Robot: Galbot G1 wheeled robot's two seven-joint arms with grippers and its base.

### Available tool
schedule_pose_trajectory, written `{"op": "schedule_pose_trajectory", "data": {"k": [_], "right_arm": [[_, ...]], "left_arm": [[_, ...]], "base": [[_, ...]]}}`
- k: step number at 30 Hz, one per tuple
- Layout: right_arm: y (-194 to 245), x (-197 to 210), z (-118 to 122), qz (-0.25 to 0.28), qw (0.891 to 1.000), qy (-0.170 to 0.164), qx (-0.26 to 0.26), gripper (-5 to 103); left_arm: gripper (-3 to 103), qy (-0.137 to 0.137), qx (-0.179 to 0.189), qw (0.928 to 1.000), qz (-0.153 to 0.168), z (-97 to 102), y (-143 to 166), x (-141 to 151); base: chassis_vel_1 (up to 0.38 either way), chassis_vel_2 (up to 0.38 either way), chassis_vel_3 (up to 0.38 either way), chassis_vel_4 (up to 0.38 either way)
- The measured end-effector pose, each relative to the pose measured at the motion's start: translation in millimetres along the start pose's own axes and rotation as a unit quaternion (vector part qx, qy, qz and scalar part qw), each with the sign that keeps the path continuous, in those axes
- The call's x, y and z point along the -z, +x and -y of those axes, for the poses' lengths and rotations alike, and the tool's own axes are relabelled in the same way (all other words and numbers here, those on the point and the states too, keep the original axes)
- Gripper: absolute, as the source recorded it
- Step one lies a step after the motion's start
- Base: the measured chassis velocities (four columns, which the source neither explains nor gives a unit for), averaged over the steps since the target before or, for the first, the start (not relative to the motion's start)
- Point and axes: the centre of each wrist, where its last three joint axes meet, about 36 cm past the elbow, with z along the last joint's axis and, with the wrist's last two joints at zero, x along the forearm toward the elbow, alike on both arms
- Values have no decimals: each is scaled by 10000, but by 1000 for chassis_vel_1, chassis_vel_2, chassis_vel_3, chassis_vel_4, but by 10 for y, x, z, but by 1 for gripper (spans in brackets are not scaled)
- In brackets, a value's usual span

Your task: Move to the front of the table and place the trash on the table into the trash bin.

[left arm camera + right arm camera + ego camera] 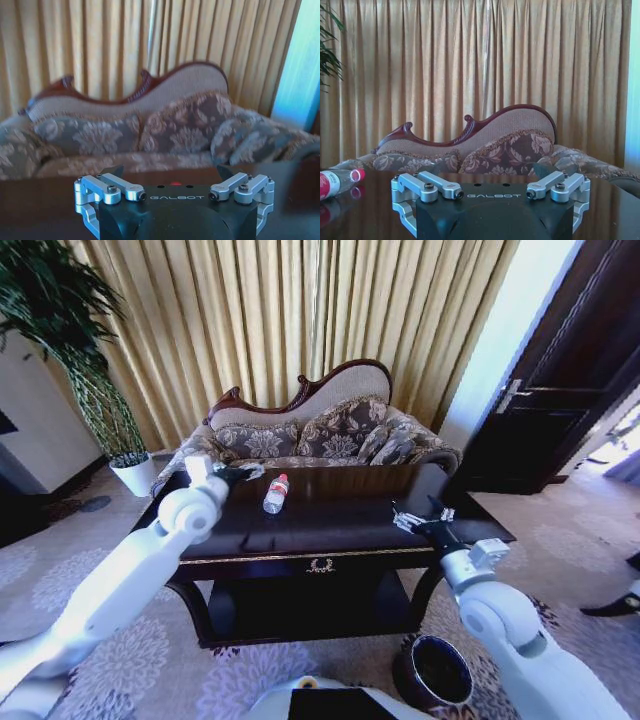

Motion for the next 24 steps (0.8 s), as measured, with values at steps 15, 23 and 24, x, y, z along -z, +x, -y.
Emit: {"op": "schedule_pose_trajectory", "data": {"k": [15, 23, 24], "right_arm": [[-78, -159, 27, -72, 9999, 2, -118, 100], [-130, -189, 77, -70, 9998, 26, -189, 100], [-137, -188, 79, -64, 9998, 26, -191, 100]], "left_arm": [[100, 364, -37, 9918, -1228, 409, -203, 46], [100, 382, 319, 9851, -1646, 426, -286, -2], [100, 391, 333, 9847, -1664, 421, -300, -5]], "base": [[0, 0, 0, 0], [0, 0, 0, 0], [0, 0, 0, 0]]}}
